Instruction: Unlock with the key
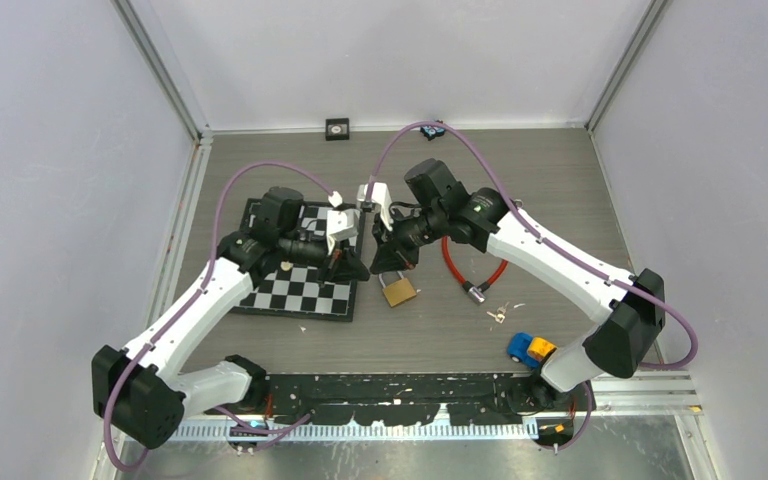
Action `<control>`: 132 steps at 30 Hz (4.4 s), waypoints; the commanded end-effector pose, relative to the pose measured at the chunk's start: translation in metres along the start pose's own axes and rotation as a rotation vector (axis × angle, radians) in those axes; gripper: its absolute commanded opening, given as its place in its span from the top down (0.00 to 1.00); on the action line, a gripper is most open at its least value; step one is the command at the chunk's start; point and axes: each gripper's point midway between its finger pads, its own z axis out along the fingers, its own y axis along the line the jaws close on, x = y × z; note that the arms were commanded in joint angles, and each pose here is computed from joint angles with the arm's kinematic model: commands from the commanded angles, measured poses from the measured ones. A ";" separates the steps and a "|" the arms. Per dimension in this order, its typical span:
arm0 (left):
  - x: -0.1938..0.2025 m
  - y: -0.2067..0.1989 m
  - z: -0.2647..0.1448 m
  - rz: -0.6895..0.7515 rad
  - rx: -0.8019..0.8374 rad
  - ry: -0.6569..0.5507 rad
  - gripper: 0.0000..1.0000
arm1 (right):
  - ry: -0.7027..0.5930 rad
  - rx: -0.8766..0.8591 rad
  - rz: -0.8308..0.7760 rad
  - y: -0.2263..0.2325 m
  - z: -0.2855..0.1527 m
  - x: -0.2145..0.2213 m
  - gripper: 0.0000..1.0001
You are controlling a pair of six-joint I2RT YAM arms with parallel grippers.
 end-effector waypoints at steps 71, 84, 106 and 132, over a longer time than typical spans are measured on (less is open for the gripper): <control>-0.030 -0.020 -0.019 0.059 -0.010 0.227 1.00 | -0.268 -0.075 0.018 0.008 -0.010 -0.035 0.69; -0.029 -0.018 -0.019 0.060 -0.021 0.227 1.00 | -0.248 -0.073 -0.005 0.011 -0.012 -0.027 0.71; -0.026 -0.014 -0.018 0.048 -0.039 0.229 1.00 | -0.231 -0.051 -0.025 0.011 -0.015 -0.021 0.93; -0.030 0.004 -0.024 0.120 -0.162 0.176 0.38 | -0.218 0.159 -0.013 -0.022 -0.042 -0.012 0.99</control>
